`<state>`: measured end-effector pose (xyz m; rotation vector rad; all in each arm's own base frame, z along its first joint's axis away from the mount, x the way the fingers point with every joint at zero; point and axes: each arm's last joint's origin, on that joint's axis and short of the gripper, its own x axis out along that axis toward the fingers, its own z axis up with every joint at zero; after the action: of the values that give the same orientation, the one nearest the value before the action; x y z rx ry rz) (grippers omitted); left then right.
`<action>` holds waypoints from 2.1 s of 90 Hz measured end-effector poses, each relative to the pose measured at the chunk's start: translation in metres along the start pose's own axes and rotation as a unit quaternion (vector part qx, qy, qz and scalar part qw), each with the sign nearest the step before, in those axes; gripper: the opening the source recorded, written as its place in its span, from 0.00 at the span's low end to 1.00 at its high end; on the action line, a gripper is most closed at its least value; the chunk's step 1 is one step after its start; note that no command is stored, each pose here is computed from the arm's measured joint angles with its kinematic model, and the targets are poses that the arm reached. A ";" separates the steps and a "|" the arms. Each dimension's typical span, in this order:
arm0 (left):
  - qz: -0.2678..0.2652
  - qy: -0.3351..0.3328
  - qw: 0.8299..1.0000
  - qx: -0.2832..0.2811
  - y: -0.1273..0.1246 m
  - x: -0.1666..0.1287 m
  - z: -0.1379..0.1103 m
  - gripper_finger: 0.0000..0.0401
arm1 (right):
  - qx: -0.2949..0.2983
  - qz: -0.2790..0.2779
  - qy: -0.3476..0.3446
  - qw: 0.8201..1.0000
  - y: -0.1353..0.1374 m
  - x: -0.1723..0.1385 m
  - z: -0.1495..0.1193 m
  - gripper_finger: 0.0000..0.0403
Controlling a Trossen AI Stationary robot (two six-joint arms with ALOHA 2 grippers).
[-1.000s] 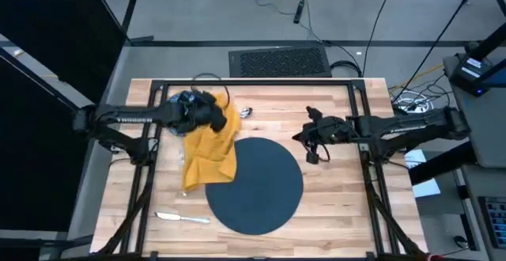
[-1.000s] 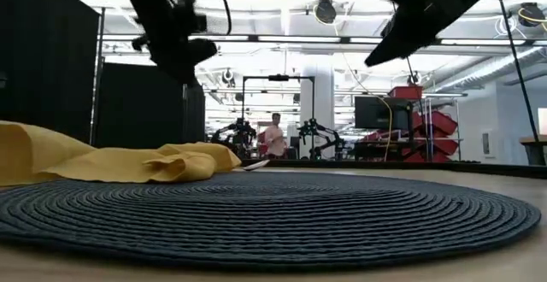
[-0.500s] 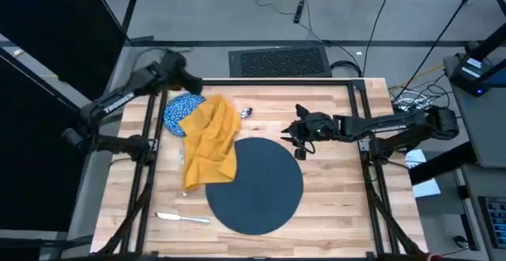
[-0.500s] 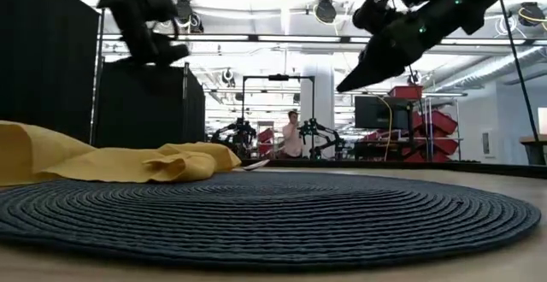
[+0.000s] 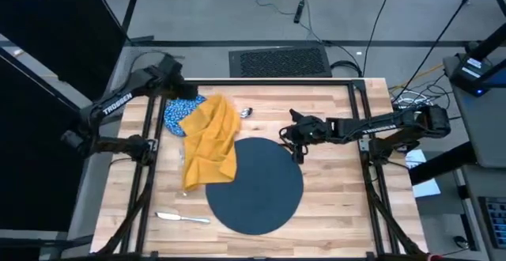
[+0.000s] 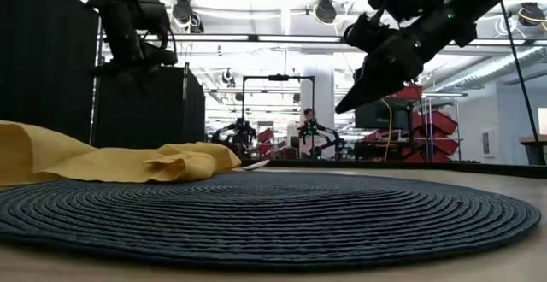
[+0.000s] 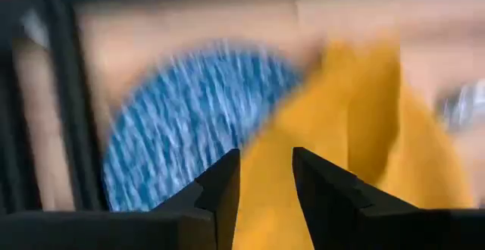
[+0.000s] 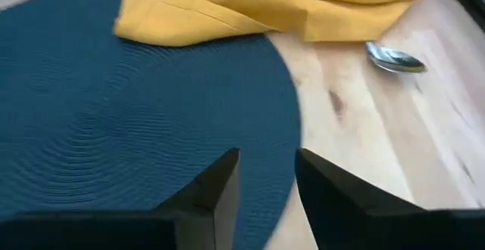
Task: Set table place
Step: Move the yellow table napkin to the top right of the table
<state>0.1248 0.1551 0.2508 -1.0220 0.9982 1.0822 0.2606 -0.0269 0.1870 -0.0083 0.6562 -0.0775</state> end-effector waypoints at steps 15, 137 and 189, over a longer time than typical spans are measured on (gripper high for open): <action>0.066 0.072 0.995 -0.010 -0.004 -0.004 -0.030 0.27 | -0.007 0.000 0.000 1.000 0.000 0.000 0.000 0.30; -0.053 -0.055 0.983 -0.168 -0.015 0.066 -0.076 0.27 | -0.003 0.034 -0.024 0.999 0.005 0.000 0.005 0.30; -0.189 -0.206 0.949 0.143 -0.056 0.046 -0.055 0.27 | -0.028 0.096 -0.067 0.993 -0.004 0.057 0.045 0.30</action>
<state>0.1812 0.1026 0.2028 -0.6737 0.5677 0.7605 0.3329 -0.0356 0.1874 -0.0043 0.5216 0.1270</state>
